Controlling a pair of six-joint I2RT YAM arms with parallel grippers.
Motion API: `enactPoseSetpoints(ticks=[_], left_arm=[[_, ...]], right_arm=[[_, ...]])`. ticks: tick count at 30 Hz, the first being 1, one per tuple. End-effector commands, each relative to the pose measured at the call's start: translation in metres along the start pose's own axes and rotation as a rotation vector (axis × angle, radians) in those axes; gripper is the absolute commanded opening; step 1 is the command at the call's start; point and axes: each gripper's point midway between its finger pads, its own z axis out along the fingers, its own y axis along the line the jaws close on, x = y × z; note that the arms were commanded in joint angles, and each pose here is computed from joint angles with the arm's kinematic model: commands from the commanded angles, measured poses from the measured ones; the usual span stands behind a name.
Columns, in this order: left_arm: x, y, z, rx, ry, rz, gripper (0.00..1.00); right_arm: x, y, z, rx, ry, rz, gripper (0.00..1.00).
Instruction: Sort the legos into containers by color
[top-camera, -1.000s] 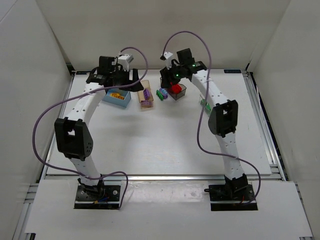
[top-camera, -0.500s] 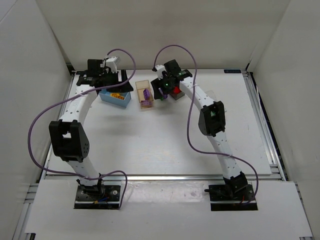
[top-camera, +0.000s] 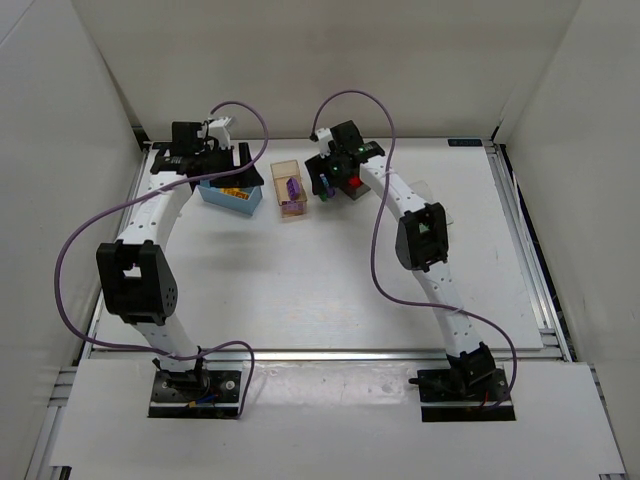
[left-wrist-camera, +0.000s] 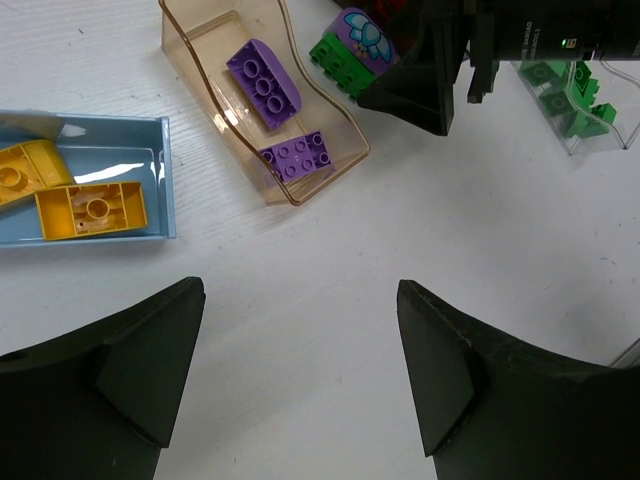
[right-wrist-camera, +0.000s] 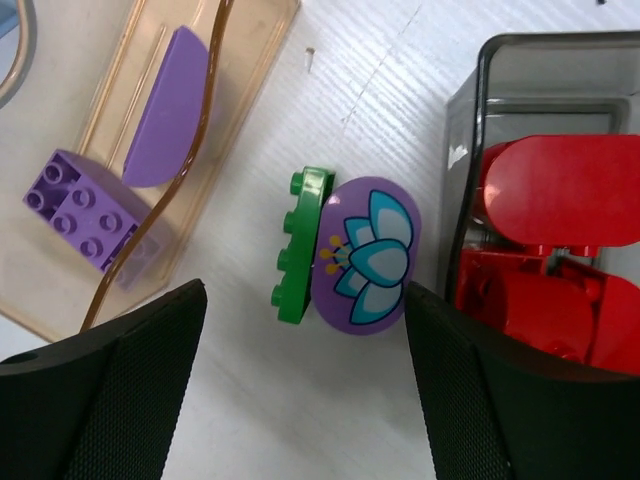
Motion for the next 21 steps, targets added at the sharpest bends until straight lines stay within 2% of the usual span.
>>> enactPoseSetpoints(ticks=[1,8,14,21], left_arm=[[-0.014,-0.015,-0.024,0.02,-0.057,0.032,0.88],[-0.011,-0.013,-0.023,0.019,-0.05,0.028,0.88],[-0.009,-0.013,-0.022,0.02,-0.044,0.02,0.88],[-0.006,-0.013,-0.021,0.026,-0.039,0.019,0.88]], right_arm=[[-0.016,-0.01,0.003,0.045,-0.057,0.009,0.83],[-0.019,-0.01,0.014,0.072,-0.078,-0.031,0.93],[-0.016,-0.014,0.024,0.089,-0.084,-0.04,0.91],[-0.004,-0.016,0.029,0.088,-0.05,-0.08,0.62]])
